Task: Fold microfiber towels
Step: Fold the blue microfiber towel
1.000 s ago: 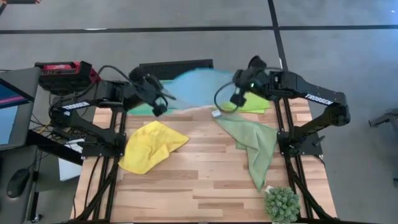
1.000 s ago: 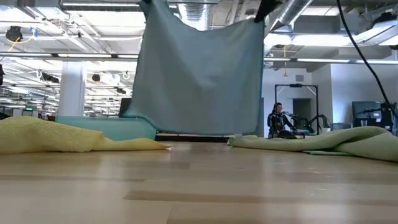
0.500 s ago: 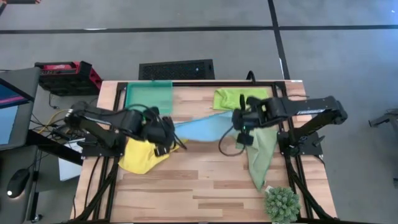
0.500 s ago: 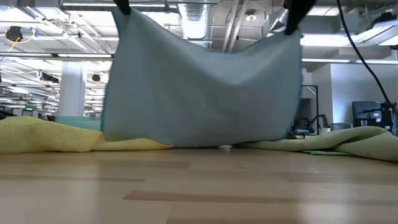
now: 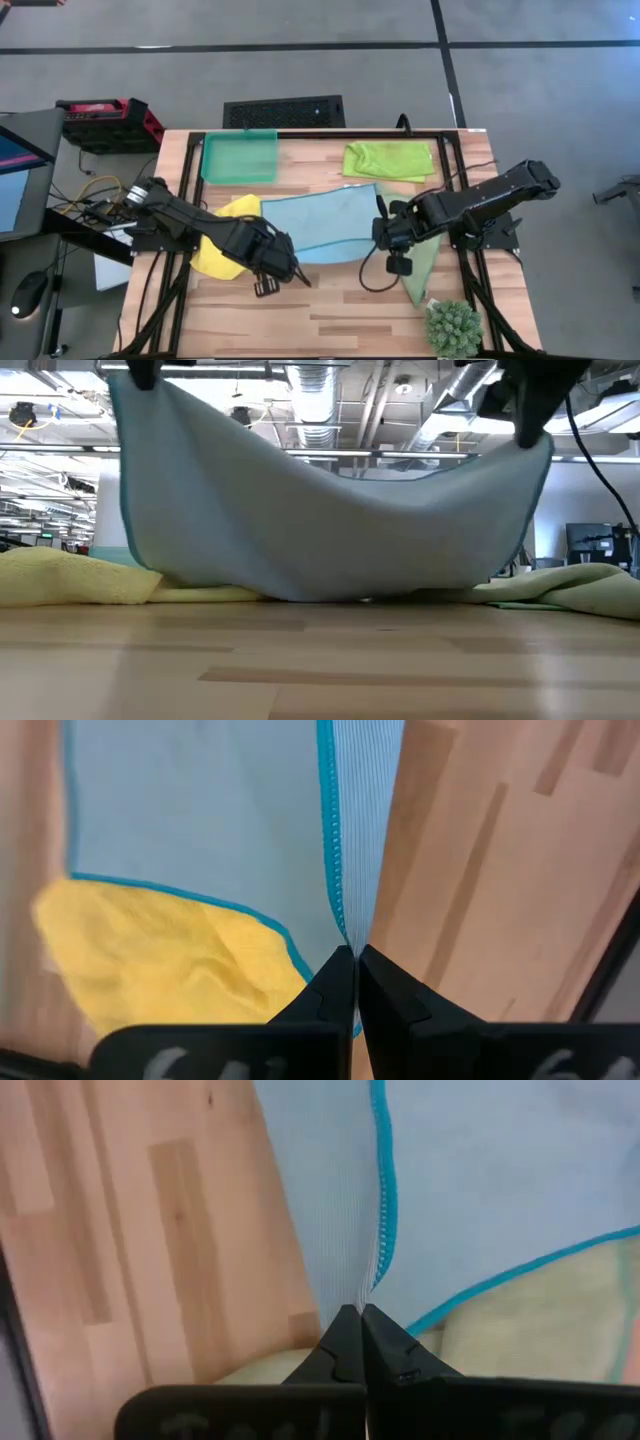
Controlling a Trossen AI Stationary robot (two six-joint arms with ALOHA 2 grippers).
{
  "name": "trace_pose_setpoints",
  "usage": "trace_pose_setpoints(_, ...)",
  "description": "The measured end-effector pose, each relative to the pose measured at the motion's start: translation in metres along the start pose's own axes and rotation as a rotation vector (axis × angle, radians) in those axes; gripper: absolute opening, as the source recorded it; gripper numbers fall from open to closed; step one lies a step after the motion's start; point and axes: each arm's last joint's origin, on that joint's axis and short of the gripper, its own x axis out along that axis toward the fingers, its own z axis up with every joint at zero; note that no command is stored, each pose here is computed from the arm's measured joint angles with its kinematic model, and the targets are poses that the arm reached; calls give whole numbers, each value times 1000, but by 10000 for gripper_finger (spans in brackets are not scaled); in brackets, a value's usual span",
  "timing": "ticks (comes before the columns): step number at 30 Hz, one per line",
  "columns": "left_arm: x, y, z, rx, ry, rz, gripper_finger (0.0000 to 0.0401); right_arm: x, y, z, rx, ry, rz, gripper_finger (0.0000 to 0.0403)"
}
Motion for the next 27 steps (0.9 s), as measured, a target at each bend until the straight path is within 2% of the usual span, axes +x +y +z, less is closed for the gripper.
trace_pose_setpoints(4, 2, -3, -1, -26, 1, 2, 0, 5, -1, -3, -3, 19, -2, 5)
trace_pose_setpoints(12, 8, 6, 6, -172, 0, 19, 0, 17, -24, -1, 10, 37, -79, 3)
trace_pose_setpoints(27, 63, 45, 2, -326, 129, 225, 0, 52, -76, 2, 75, -3, -194, 4)
